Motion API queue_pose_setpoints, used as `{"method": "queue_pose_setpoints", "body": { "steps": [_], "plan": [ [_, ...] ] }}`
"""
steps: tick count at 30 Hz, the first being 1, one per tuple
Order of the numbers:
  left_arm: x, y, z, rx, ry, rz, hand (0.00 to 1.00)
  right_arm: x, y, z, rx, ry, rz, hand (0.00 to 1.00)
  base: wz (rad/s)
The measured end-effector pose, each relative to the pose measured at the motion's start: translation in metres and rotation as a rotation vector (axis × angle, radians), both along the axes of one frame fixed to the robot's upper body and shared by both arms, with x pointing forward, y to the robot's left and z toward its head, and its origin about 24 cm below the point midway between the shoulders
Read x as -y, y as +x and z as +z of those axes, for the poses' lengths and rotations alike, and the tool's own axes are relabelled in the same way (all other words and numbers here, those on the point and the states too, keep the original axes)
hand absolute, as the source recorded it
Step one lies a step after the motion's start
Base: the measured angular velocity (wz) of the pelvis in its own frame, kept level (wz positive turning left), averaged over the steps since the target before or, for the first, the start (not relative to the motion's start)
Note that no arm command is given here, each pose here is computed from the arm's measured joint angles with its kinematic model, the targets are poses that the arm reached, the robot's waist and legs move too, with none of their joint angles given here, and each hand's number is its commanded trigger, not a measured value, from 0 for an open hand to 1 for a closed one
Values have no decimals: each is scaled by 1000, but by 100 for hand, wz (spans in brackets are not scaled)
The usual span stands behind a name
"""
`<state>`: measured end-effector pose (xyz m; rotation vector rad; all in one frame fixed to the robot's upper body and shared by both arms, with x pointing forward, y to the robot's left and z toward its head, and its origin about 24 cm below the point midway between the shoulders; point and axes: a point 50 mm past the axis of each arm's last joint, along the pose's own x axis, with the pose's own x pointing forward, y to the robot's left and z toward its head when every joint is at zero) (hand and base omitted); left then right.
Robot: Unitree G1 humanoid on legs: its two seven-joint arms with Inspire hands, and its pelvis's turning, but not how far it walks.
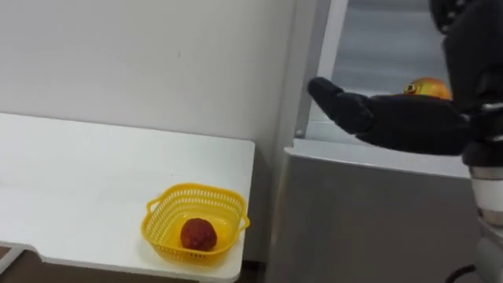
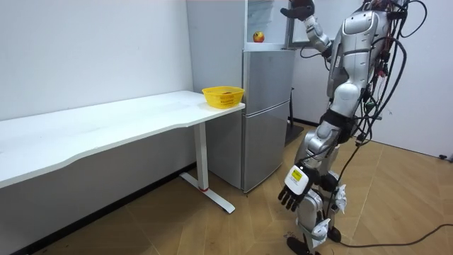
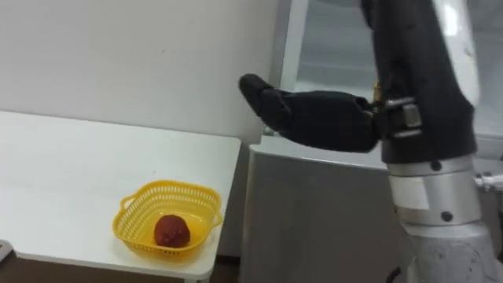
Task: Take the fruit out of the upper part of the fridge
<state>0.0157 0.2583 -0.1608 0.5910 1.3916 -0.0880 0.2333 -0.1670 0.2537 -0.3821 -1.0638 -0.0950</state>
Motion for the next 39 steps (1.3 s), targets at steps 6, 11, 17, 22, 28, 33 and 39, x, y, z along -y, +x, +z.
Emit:
{"method": "queue_pose_setpoints", "body": {
  "steps": [6, 11, 17, 22, 28, 33, 39],
  "plan": [
    [4, -4, -2, -10, -9, 3, 0, 22, 8, -11, -49, 103, -76, 0, -4],
    [4, -7, -2, -16, -9, 5, 0, 36, 16, -20, -104, 188, -101, 0, 1],
    [9, -5, -3, -18, -20, 10, 0, 53, 33, -40, -233, 256, -152, 0, 1],
    [10, -7, -4, -31, -28, 17, 0, 67, 39, -47, -283, 310, -206, 0, 0],
    [8, -9, -3, -25, -39, 44, 0, 92, 57, -41, -319, 364, -272, 0, 0],
    [2, -10, -1, -30, -34, 48, 0, 102, 64, -17, -272, 360, -289, 0, 12],
    [0, -10, 0, -26, -28, 54, 0, 110, 71, -21, -346, 364, -282, 0, 9]
  ]
}}
